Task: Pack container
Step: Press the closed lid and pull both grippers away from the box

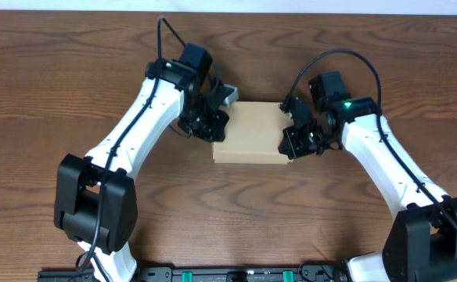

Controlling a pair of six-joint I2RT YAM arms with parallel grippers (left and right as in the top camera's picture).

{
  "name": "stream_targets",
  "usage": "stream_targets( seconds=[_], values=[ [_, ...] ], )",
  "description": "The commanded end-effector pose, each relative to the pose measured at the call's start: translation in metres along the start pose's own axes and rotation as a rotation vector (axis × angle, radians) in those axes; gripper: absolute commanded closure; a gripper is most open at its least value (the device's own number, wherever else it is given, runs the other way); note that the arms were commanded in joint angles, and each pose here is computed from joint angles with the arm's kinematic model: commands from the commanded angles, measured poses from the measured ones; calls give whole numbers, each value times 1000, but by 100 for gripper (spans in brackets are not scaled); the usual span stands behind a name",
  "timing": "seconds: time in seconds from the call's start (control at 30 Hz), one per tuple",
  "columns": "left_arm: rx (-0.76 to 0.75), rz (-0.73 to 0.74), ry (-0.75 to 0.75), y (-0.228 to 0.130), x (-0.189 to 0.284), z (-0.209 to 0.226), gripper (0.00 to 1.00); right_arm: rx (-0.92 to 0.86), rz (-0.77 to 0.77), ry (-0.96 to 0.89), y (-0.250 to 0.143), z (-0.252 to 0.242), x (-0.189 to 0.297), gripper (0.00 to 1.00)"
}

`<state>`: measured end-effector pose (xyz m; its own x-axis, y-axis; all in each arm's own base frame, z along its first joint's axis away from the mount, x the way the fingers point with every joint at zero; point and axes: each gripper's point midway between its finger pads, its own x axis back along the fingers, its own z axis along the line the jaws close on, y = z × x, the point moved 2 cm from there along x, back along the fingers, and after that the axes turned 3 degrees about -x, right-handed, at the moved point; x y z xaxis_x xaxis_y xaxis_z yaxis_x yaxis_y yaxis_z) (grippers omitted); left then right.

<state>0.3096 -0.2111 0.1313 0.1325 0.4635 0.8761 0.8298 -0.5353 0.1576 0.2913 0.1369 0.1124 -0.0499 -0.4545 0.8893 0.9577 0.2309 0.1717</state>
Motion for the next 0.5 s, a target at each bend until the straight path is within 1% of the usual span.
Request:
stream_targets(
  seconds=[0.0, 0.3, 0.47],
  values=[
    [40, 23, -52, -9, -13, -4, 94, -21, 33, -38, -12, -7, -10, 98],
    [70, 27, -55, -10, -15, -3, 94, -43, 22, -40, -10, -8, -10, 98],
    [58, -8, -47, -8, -2, -10, 94, -45, -15, -9, 0, 1, 0, 98]
  ],
)
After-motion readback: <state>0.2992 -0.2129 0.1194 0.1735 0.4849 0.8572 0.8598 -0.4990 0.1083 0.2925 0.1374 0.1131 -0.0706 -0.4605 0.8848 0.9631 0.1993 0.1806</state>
